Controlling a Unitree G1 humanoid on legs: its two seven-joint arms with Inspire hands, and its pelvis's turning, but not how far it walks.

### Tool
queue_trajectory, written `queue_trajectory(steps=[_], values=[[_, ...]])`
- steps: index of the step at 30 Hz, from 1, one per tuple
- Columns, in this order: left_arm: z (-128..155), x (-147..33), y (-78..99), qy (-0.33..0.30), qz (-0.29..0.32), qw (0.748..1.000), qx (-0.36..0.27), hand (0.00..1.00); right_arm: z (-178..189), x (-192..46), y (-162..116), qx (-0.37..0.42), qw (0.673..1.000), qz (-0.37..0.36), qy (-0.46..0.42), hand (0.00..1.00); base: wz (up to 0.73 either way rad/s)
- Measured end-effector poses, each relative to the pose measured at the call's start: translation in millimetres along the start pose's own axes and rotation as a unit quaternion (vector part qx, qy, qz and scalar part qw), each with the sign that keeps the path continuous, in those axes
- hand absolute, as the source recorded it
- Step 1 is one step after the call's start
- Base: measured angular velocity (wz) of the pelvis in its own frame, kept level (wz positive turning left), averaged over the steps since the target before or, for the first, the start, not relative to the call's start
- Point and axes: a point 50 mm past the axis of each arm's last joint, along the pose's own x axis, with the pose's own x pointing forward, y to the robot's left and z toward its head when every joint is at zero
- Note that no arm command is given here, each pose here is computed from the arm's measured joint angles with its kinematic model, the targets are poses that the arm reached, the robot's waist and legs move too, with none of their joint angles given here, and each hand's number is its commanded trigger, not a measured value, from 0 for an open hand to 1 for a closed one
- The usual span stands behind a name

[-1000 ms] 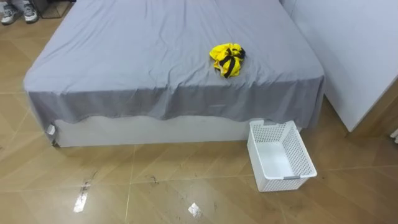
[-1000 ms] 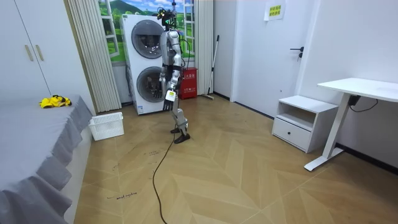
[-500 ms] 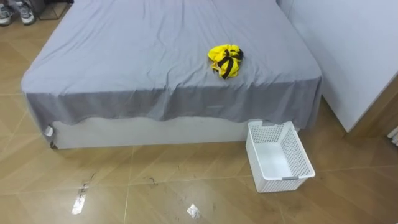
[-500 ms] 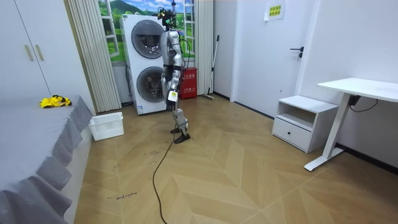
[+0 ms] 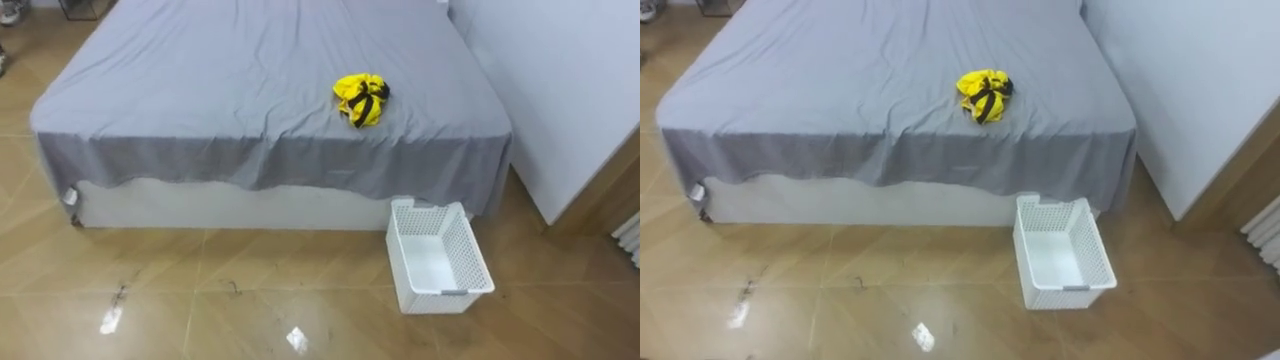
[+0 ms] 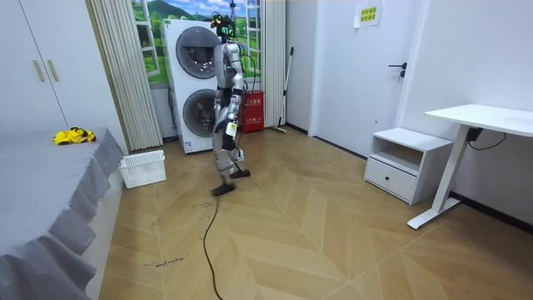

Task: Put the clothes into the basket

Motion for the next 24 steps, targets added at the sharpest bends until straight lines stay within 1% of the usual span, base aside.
queue_trajectory(steps=[2,6,10,12,14,15,17,19,20,21,22,24], values=[[-4,-1.6,3.8,0.003,0.004,1.000,0.000,0.00,-3,0,0,-0.001,1.000,0.000,0.005,0.00,-0.35],[-4,-2.2,6.5,-0.003,0.004,1.000,-0.008,0.00,-4,-1,-3,0.015,1.000,-0.003,0.002,0.00,-0.11],[-4,-2.1,3.8,-0.007,-0.012,0.999,0.036,0.00,3,-1,2,0.029,0.999,0.004,-0.033,0.00,0.06],[-4,-1.8,1.7,-0.007,-0.018,0.998,0.056,0.00,13,-1,9,0.028,0.998,0.020,-0.059,0.00,-0.02],[0,-0.8,-5.8,-0.015,-0.031,0.996,0.083,0.00,37,-1,23,0.024,0.993,0.047,-0.106,0.00,0.00],[3,0.1,-8.8,-0.020,-0.036,0.995,0.092,0.00,43,-1,26,0.022,0.991,0.054,-0.119,0.00,0.19],[16,2.9,-18.5,-0.040,-0.051,0.991,0.113,0.00,65,-3,44,0.010,0.984,0.083,-0.159,0.00,0.29],[20,3.8,-24.6,-0.048,-0.063,0.988,0.135,0.00,79,-7,57,0.002,0.976,0.105,-0.188,0.00,0.40],[19,3.2,-30.4,-0.046,-0.073,0.986,0.146,0.00,88,-10,61,-0.002,0.972,0.112,-0.209,0.00,0.49],[18,2.8,-33.4,-0.044,-0.080,0.984,0.152,0.00,90,-11,61,-0.003,0.970,0.110,-0.216,0.00,0.50],[15,1.9,-34.1,-0.040,-0.087,0.983,0.159,0.00,94,-12,63,-0.005,0.968,0.108,-0.226,0.00,0.33],[8,0.1,-29.9,-0.031,-0.087,0.983,0.160,0.00,104,-17,70,-0.013,0.961,0.116,-0.250,0.00,-0.07]])
